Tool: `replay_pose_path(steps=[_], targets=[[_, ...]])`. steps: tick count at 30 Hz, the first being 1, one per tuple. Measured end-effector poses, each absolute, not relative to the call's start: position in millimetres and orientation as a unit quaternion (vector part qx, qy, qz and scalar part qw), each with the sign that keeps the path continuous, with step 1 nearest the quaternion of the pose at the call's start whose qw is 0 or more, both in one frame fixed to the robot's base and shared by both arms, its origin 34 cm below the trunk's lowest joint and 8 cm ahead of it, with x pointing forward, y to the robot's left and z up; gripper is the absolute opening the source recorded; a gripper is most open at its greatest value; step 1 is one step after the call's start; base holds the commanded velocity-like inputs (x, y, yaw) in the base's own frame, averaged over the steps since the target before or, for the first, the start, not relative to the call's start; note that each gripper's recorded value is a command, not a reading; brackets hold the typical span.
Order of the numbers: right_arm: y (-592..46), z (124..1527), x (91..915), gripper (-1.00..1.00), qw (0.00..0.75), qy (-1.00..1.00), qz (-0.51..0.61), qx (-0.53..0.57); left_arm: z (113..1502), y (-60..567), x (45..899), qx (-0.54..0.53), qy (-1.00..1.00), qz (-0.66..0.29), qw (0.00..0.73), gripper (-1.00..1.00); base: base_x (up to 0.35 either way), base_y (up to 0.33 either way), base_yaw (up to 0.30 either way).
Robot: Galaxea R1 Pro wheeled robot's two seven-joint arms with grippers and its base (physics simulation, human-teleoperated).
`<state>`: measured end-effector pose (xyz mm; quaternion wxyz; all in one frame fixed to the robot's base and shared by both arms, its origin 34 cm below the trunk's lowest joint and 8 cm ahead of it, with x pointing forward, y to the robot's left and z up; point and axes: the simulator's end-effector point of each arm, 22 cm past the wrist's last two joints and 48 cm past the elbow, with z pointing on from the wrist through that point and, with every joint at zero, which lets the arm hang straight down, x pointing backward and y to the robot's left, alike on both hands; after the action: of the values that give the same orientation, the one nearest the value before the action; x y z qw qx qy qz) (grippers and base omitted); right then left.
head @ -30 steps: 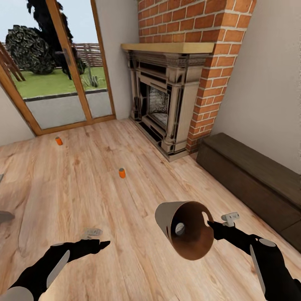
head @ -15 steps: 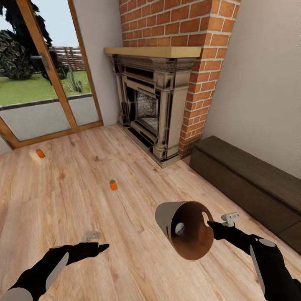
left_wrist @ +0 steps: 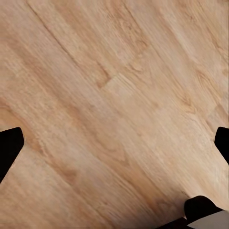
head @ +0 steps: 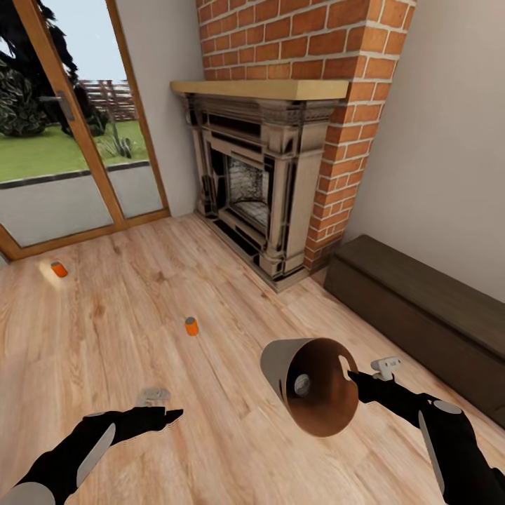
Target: Put the three can of soda from the living room inside the tash can in the kitchen.
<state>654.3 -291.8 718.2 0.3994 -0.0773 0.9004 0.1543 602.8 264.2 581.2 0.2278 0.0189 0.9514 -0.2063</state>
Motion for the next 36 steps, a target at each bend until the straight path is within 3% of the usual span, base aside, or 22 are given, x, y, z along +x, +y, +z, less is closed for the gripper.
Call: replay_pose_path(steps=[12,36], targets=[[-289,718,654,-1.00,0.399,0.900,0.156,-0.077,580,265,601,0.018,0.952,-0.206,0.226,1.00,0.308,0.188,-0.018],[-290,732,657,-1.00,0.412,0.895,0.155,-0.076,595,262,609,0.022,0.948,-0.207,0.241,1.00,0.308,0.188,-0.134]])
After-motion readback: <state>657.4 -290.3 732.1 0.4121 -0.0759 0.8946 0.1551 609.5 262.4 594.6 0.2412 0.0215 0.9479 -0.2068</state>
